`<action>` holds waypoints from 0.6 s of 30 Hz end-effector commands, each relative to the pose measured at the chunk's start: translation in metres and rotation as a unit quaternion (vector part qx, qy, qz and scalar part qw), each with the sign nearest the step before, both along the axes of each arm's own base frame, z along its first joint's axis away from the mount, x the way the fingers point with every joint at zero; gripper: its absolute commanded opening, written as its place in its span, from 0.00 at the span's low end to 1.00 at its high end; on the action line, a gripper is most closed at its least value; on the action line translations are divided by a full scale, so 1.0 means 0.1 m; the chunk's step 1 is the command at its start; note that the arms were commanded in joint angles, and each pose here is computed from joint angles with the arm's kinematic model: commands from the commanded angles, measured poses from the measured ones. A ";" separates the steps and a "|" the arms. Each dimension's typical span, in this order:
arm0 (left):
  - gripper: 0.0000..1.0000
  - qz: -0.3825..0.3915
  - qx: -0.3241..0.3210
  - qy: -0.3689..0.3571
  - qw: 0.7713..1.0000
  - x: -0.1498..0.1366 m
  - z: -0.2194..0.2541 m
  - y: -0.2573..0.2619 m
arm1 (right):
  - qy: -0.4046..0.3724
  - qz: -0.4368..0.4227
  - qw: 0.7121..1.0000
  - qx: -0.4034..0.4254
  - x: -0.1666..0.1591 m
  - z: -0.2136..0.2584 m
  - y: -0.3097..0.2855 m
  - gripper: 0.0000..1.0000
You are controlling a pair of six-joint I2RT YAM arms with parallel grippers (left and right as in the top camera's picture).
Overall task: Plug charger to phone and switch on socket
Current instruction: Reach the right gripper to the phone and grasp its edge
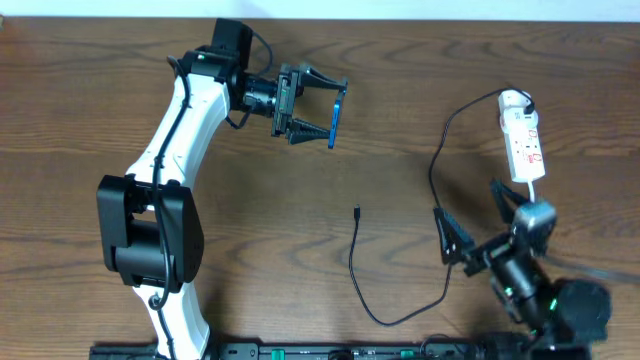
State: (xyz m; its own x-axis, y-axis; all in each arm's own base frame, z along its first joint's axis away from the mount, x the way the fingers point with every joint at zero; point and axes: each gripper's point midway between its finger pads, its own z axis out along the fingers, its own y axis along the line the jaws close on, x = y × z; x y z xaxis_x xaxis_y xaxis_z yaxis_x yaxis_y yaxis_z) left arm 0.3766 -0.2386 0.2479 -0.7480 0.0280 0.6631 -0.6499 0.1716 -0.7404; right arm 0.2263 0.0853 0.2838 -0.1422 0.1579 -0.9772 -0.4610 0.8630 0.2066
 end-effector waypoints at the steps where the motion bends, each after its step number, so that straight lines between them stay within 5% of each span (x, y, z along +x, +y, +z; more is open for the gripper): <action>1: 0.63 -0.007 -0.027 -0.013 1.000 -0.06 0.22 0.02 | 0.047 0.032 0.998 -0.030 0.15 0.18 0.09 0.99; 8: 0.62 -0.006 -0.026 -0.013 1.000 -0.06 0.22 0.02 | 0.111 0.359 0.924 0.077 -0.15 0.55 0.84 0.99; 12: 0.62 -0.006 -0.026 -0.013 1.000 -0.06 0.22 0.02 | 0.165 0.388 0.897 0.135 -0.08 0.63 0.97 0.99; 18: 0.63 -0.006 -0.026 -0.013 1.000 -0.06 0.22 0.02 | 0.210 0.349 0.898 0.166 0.01 0.69 1.23 0.96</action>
State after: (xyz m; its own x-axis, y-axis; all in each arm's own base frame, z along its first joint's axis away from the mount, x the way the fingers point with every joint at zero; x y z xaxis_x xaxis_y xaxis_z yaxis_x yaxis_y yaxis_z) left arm 0.3767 -0.2387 0.2479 -0.7463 0.0275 0.6650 -0.6519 0.1716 -0.7386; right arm 0.2243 0.1975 0.3417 -0.5957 0.1229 -0.7937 -0.7609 0.2300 0.6067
